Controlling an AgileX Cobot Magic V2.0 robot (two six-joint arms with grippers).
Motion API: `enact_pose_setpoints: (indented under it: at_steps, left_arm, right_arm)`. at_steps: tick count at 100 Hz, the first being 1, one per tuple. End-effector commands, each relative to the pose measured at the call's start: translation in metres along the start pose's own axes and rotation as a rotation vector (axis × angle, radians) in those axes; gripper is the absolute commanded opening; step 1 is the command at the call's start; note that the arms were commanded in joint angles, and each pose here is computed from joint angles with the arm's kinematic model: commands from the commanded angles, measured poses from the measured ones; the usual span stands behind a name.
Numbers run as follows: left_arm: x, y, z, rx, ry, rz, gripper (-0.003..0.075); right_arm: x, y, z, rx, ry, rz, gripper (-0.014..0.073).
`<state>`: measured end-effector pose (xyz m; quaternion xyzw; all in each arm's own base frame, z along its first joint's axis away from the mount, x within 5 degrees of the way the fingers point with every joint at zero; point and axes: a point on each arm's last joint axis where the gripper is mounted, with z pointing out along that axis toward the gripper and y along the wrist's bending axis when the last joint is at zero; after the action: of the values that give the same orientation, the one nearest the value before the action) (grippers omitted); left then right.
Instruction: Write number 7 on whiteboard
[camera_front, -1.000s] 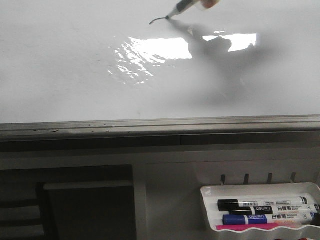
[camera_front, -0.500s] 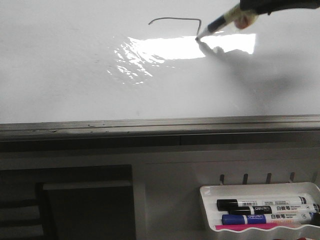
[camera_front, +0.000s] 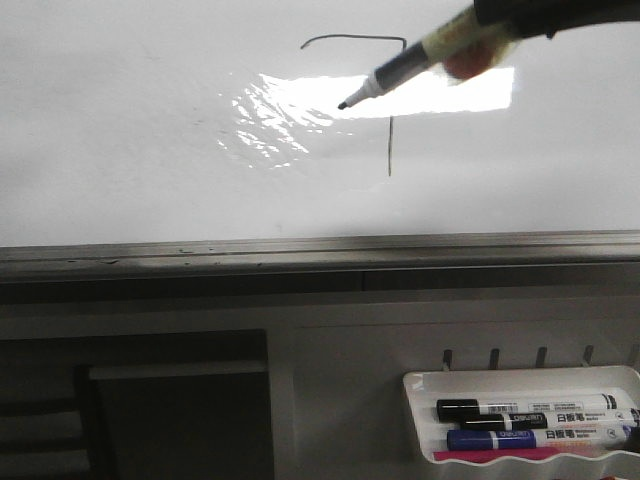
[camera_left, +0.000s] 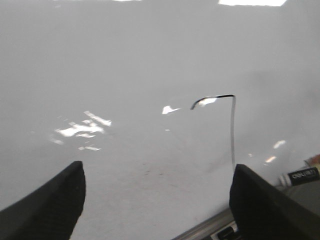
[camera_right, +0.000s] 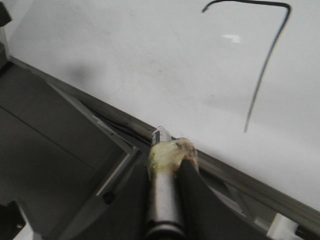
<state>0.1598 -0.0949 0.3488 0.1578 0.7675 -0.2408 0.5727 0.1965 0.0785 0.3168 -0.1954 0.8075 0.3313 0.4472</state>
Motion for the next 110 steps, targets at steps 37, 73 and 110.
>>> enact_pose_setpoints:
  at_steps: [37, 73, 110]
  left_arm:
    - [0.002, -0.093, 0.046, 0.352, 0.01, 0.365, 0.0521]
    - [0.015, -0.107, 0.083, 0.364, 0.098, 0.43, 0.0417]
    - [0.018, -0.107, 0.09, 0.348, 0.093, 0.447, 0.0295]
  right_arm:
    - [-0.044, 0.022, -0.008, -0.175, 0.162, 0.017, -0.005]
    - [-0.048, 0.022, -0.009, -0.169, 0.184, -0.007, -0.005]
    - [-0.048, 0.02, -0.007, -0.166, 0.189, -0.002, -0.005]
